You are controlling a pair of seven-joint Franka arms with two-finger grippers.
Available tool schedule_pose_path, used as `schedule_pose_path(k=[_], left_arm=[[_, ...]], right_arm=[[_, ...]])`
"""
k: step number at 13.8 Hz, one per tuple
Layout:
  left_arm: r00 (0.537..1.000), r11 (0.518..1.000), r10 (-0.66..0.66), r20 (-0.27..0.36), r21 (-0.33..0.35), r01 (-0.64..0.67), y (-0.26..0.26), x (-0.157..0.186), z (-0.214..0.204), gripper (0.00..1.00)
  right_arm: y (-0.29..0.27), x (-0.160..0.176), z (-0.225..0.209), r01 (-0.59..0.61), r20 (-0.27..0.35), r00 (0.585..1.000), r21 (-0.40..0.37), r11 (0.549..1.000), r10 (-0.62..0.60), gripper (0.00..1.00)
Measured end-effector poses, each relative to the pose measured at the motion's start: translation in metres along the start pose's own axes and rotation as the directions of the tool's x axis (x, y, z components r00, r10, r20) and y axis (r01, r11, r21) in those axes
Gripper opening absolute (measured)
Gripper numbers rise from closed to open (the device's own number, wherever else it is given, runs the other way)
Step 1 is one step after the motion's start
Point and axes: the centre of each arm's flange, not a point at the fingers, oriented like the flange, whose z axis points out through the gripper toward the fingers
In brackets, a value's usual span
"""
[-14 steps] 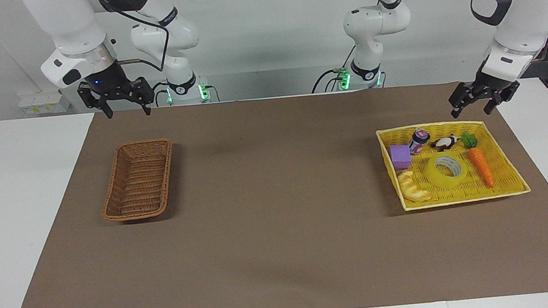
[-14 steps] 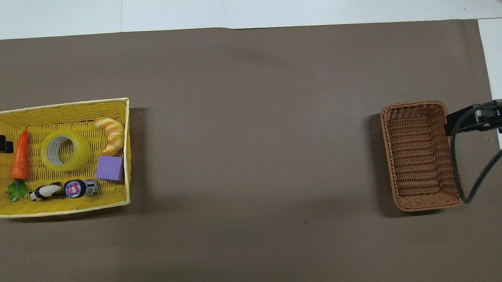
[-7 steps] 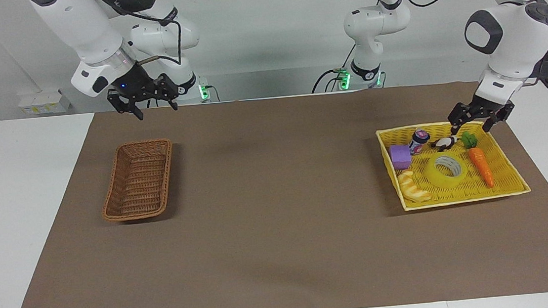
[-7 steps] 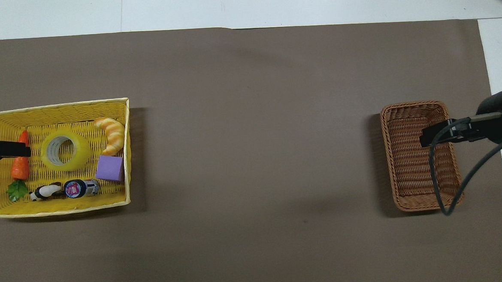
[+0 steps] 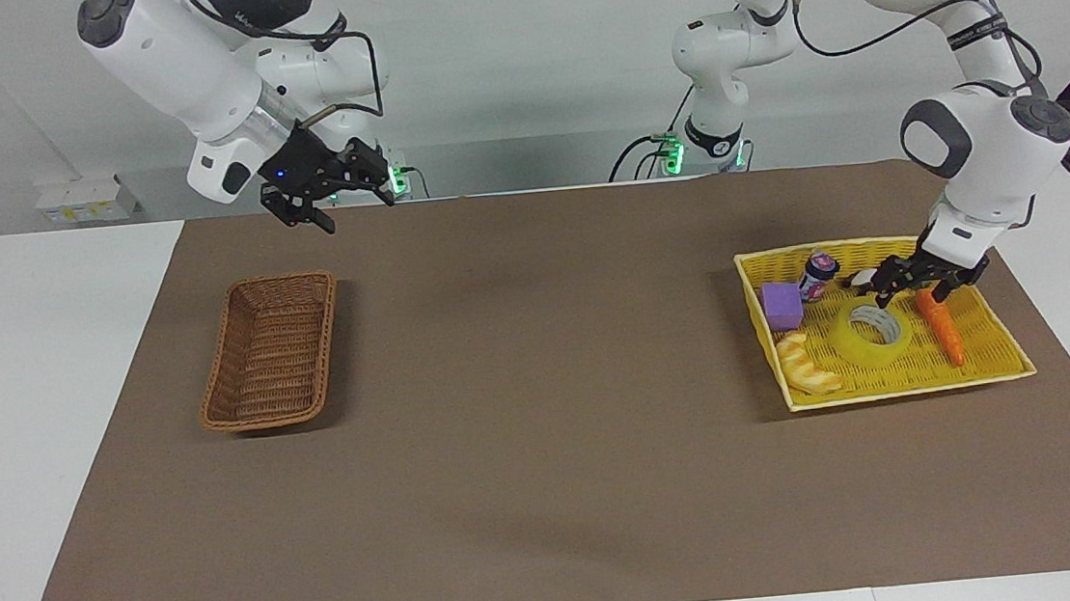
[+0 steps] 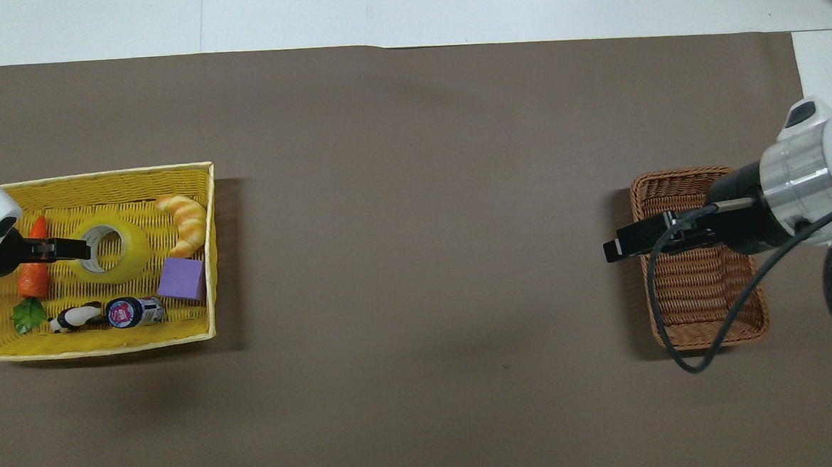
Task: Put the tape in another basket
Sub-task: 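Reach the left gripper into the yellow basket toward the yellow tape roll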
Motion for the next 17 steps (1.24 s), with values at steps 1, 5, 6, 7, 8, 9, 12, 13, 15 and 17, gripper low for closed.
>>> schedule_pose_path(k=[1,5,6,7,8,9,12,13,15,17], left_arm=[[1.0,1.0,0.002,0.002,-0.013,-0.002,-0.004,0.0,0.008,1.0],[1.0,1.0,0.006,0.012,-0.015,-0.006,-0.01,0.0,0.026,1.0],[1.0,1.0,0.007,0.011,-0.014,-0.007,-0.011,0.001,0.028,0.96],[1.0,1.0,0.007,0.013,-0.015,-0.007,-0.012,0.0,0.029,0.93],[1.0,1.0,0.008,0.013,-0.015,-0.008,-0.012,0.0,0.03,0.83],[1.0,1.0,0.009,0.014,-0.015,-0.009,-0.012,0.0,0.03,0.68],[1.0,1.0,0.017,0.014,-0.016,-0.016,-0.011,0.0,0.03,0.31],[1.0,1.0,0.021,0.015,-0.017,-0.021,-0.01,0.0,0.03,0.22],[1.0,1.0,0.025,0.002,-0.014,-0.025,-0.01,0.005,0.025,0.22],[0.999,0.999,0.039,-0.025,-0.01,-0.039,-0.005,0.017,0.006,0.22]], right_arm=[[-0.006,0.003,0.009,0.007,0.011,1.0,0.024,1.0,-0.008,1.0],[-0.028,0.018,0.056,0.051,0.028,0.998,0.152,0.987,-0.056,1.0],[-0.034,0.02,0.068,0.057,0.018,0.998,0.184,0.981,-0.061,1.0],[-0.04,0.023,0.08,0.058,-0.002,0.998,0.203,0.977,-0.059,1.0],[-0.049,0.025,0.092,0.059,-0.027,0.998,0.22,0.974,-0.054,1.0],[-0.061,0.025,0.103,0.064,-0.051,0.997,0.236,0.97,-0.054,1.0],[-0.09,0.023,0.132,0.078,-0.092,0.994,0.241,0.967,-0.057,1.0],[-0.097,0.021,0.138,0.075,-0.094,0.994,0.239,0.968,-0.053,1.0],[-0.103,0.02,0.142,0.07,-0.093,0.994,0.238,0.969,-0.049,1.0],[-0.101,0.021,0.141,0.066,-0.095,0.994,0.238,0.969,-0.044,1.0]])
